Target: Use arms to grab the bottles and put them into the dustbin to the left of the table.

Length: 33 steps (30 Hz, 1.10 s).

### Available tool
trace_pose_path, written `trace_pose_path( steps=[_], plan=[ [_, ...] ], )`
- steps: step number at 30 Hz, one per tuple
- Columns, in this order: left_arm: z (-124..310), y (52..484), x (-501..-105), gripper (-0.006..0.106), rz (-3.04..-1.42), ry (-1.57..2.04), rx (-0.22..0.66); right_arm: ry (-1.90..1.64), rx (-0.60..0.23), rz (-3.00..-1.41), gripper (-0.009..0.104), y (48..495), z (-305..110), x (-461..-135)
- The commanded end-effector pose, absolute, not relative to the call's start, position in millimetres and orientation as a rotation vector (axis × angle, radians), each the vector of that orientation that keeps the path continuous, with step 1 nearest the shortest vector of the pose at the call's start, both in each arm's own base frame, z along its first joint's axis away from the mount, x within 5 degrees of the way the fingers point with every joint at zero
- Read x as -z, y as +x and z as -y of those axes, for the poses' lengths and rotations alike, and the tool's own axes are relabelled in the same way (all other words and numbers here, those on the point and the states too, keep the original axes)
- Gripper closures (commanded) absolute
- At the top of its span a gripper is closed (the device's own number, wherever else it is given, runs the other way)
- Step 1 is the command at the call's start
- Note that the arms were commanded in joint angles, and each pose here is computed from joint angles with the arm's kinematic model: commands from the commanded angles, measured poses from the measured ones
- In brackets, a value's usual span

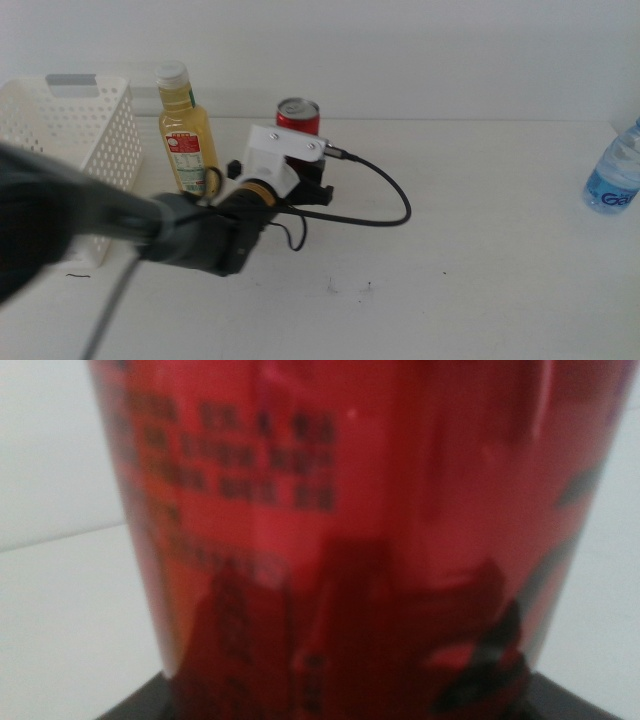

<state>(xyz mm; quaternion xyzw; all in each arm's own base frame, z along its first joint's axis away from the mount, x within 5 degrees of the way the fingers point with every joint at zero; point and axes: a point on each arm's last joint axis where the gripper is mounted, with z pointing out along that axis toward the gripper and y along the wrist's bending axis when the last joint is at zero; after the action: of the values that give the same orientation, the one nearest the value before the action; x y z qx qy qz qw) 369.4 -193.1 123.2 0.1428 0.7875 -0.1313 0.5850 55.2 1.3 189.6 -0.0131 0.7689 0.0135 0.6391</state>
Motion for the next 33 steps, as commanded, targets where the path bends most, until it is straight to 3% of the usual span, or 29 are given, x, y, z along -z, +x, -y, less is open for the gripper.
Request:
trace_pose_path(
  steps=[1, 7, 15, 17, 21, 28, 30, 33],
  plan=[
    [186, 351, -167, 0.102, -1.782, 0.315, 0.334, -0.034, -0.019, -1.744, 0.003, 55, -1, -190],
    [169, 311, -227, 0.102, -1.963, 0.373, 0.359, -0.034, -0.019, -1.744, 0.003, 55, -1, -190],
    [154, 285, -276, 0.102, -1.974, 0.404, 0.369, -0.034, -0.019, -1.744, 0.003, 55, -1, -190],
    [146, 284, -282, 0.102, -2.06, 0.404, 0.358, -0.034, -0.019, -1.744, 0.003, 55, -1, -190],
    [107, 297, -314, 0.102, -2.249, 0.451, 0.235, -0.034, -0.019, -1.744, 0.003, 55, -1, -190],
    [21, 313, -382, 0.102, -2.365, 0.37, -0.007, -0.034, -0.019, -1.744, 0.003, 55, -1, -190],
    [-6, 317, -389, 0.102, -2.433, 0.297, -0.033, -0.034, -0.019, -1.744, 0.003, 55, -1, -190],
    [-35, 332, -390, 0.102, -2.495, 0.19, -0.003, -0.034, -0.019, -1.744, 0.003, 55, -1, -190]
  ],
)
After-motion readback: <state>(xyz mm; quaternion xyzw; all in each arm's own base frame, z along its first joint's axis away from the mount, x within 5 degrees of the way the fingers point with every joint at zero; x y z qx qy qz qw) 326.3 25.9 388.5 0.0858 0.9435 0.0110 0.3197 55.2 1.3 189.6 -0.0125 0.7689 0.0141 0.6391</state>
